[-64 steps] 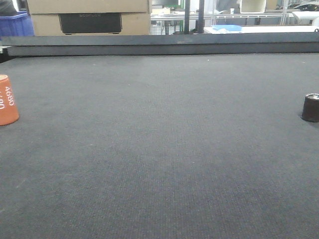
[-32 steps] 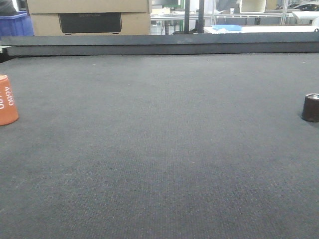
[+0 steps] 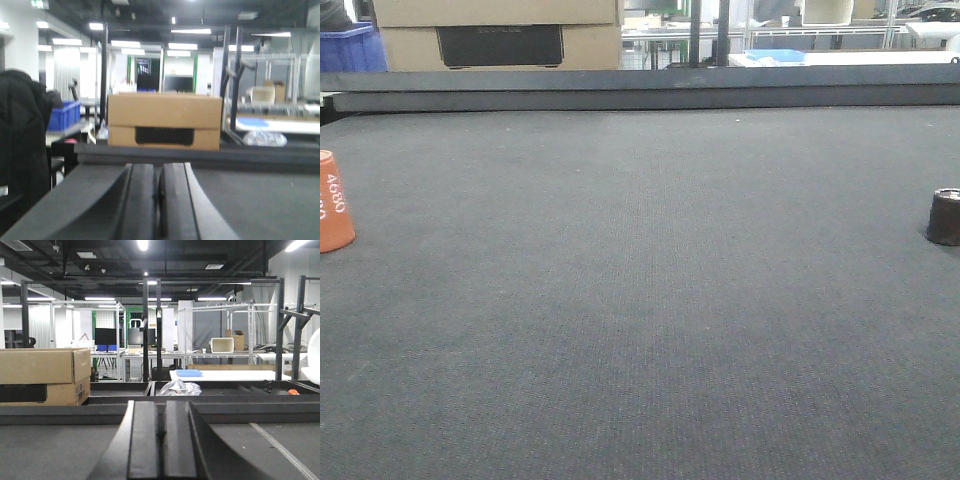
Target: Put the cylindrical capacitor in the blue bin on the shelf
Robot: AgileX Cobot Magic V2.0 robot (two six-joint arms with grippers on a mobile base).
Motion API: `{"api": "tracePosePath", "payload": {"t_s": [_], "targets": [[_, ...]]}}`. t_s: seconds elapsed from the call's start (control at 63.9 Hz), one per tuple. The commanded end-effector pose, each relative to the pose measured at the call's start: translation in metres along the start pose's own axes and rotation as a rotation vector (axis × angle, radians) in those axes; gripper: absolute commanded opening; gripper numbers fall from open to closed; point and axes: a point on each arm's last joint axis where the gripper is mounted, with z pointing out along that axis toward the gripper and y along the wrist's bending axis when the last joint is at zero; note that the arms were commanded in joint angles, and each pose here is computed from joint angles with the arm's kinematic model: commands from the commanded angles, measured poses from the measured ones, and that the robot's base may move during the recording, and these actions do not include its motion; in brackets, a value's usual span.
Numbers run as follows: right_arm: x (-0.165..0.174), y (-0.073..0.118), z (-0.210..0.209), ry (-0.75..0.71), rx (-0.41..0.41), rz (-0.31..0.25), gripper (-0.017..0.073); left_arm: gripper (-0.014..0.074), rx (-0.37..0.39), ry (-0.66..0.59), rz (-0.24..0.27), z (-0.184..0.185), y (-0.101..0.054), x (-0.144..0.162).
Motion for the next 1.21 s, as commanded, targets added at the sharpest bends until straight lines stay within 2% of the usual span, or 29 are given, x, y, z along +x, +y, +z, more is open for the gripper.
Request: {"api": "tracePosePath", "payload": {"t_s": [0.0,0.125,0.204,0.298,0.407,0.517,0.673,0.783,1.033,1.19], "targets": [[-0.008,0.001,0.008,0.043,-0.005,0.001,-0.0098,0.0193,-0.002,0.094,-0.003,0.007,0.000,-0.014],[-0.007,0.001,0.021,0.093,-0.001,0.002,0.0137,0.0444,-0.003,0.190,-0.003,0.024,0.000,-0.019],[-0.002,0.000,0.027,0.132,0.001,0.004,0.0344,0.0546,-0.002,0.270,-0.005,0.035,0.000,-0.015],[0.002,0.000,0.034,0.174,0.003,0.005,0.0573,0.0606,-0.003,0.387,-0.006,0.051,0.000,-0.009],[0.006,-0.001,0.040,0.204,0.005,0.006,0.0568,0.0602,0.001,0.494,-0.006,0.069,-0.001,-0.008],[0.016,0.000,0.046,0.299,0.000,0.013,0.0569,0.0602,0.040,0.575,-0.004,0.089,-0.005,-0.005],[0.040,0.000,0.059,0.516,-0.010,0.023,0.0569,0.0602,0.097,0.712,0.005,0.116,-0.014,0.018],[0.054,-0.003,0.072,0.537,0.011,0.022,0.0569,0.0602,0.098,0.761,0.005,0.132,-0.017,0.033],[0.118,-0.016,0.100,0.597,0.088,-0.009,0.0569,0.0602,0.095,0.645,-0.003,0.157,-0.019,0.052],[0.146,-0.009,0.122,0.610,0.022,-0.090,0.0569,0.0602,0.094,0.598,-0.005,0.159,-0.019,0.054]]}}
